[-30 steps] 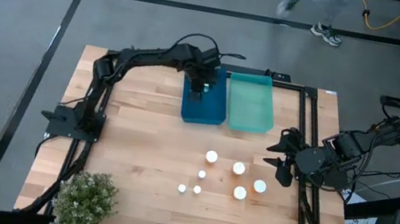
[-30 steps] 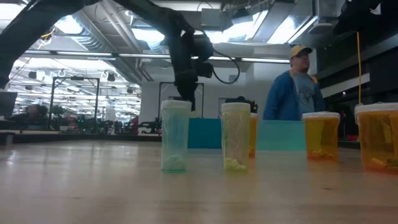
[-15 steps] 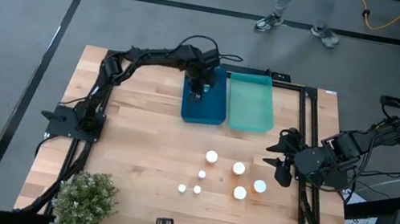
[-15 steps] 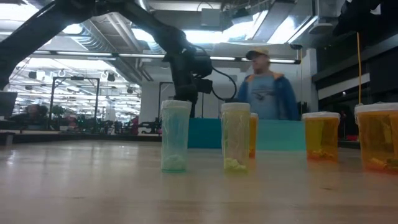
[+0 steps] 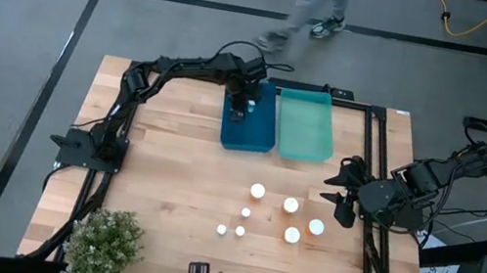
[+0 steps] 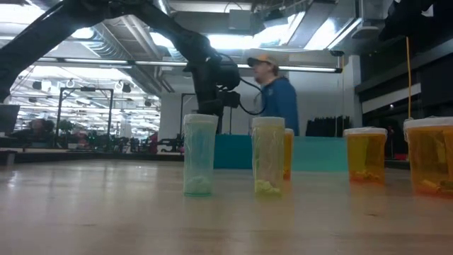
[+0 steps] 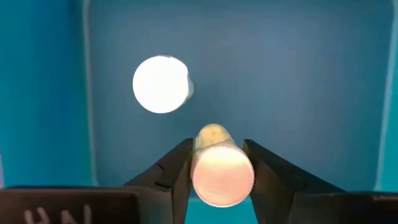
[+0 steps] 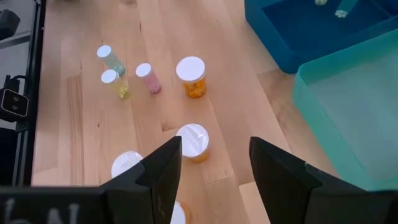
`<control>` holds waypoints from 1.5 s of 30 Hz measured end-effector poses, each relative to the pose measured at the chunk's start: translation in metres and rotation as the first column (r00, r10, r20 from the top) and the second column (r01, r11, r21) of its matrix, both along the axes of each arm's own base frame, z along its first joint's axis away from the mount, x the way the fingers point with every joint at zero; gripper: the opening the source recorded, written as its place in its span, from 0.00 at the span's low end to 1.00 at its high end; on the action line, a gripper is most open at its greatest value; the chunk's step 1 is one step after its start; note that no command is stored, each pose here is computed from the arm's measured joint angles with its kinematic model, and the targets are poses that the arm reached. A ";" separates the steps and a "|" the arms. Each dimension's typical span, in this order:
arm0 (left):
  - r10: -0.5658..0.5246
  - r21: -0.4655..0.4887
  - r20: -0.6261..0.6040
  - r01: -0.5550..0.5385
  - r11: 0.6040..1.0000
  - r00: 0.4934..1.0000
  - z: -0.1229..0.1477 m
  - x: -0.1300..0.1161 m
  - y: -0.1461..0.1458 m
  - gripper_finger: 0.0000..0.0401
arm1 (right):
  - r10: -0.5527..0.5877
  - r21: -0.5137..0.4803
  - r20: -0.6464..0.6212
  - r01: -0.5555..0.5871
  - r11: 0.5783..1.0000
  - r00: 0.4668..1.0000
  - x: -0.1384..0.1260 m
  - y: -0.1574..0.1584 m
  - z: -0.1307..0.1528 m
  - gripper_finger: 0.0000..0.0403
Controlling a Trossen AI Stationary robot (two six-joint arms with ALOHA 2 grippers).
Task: Pick and place medicine bottles into bin by pill shape (circle, oval)
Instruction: Put the yellow pill bottle on the blue bin, then put the blue pill bottle on the blue bin
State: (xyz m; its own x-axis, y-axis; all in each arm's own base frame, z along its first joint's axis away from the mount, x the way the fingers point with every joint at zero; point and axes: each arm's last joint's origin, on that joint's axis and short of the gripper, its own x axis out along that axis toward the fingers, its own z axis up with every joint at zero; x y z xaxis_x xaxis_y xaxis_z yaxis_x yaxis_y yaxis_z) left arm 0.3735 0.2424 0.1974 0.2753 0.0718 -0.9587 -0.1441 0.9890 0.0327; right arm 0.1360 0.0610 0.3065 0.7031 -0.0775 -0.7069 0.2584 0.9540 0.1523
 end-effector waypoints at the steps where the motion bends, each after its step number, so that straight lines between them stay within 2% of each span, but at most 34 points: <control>1: 0.000 0.002 0.003 0.000 1.000 1.000 0.000 0.000 0.000 0.34 | 0.000 0.000 0.000 0.000 1.000 1.000 0.000 0.000 0.000 0.47; 14: 0.007 0.003 -0.015 -0.007 1.000 1.000 0.003 -0.001 0.000 0.50 | 0.000 0.001 0.000 0.000 1.000 1.000 0.000 0.000 0.000 0.47; 18: 0.020 0.033 -0.065 -0.018 0.999 0.998 0.018 -0.001 -0.002 0.50 | 0.000 0.001 0.000 0.000 1.000 1.000 0.000 0.000 0.000 0.47; 24: 0.072 0.003 -0.088 -0.072 0.997 0.994 0.055 0.000 -0.012 0.51 | 0.000 0.001 0.000 0.000 1.000 1.000 0.000 0.000 0.000 0.47; 32: 0.025 -0.051 -0.172 -0.034 0.998 0.985 0.115 -0.002 -0.059 0.50 | 0.000 0.001 -0.001 0.000 1.000 1.000 0.000 0.000 0.000 0.47; 37: -0.036 -0.023 -0.088 0.034 0.999 0.995 0.147 0.000 -0.100 0.50 | 0.000 0.001 -0.001 0.000 1.000 1.000 0.000 0.000 0.000 0.47; 39: -0.059 -0.025 -0.065 0.057 0.998 0.996 0.155 -0.001 -0.118 0.50 | 0.001 0.000 -0.003 -0.001 1.000 1.000 0.000 0.000 0.000 0.47; 45: -0.178 -0.152 -0.043 0.170 0.974 0.983 0.159 -0.003 -0.179 0.50 | 0.003 0.005 -0.004 -0.003 1.000 1.000 0.000 0.000 0.000 0.47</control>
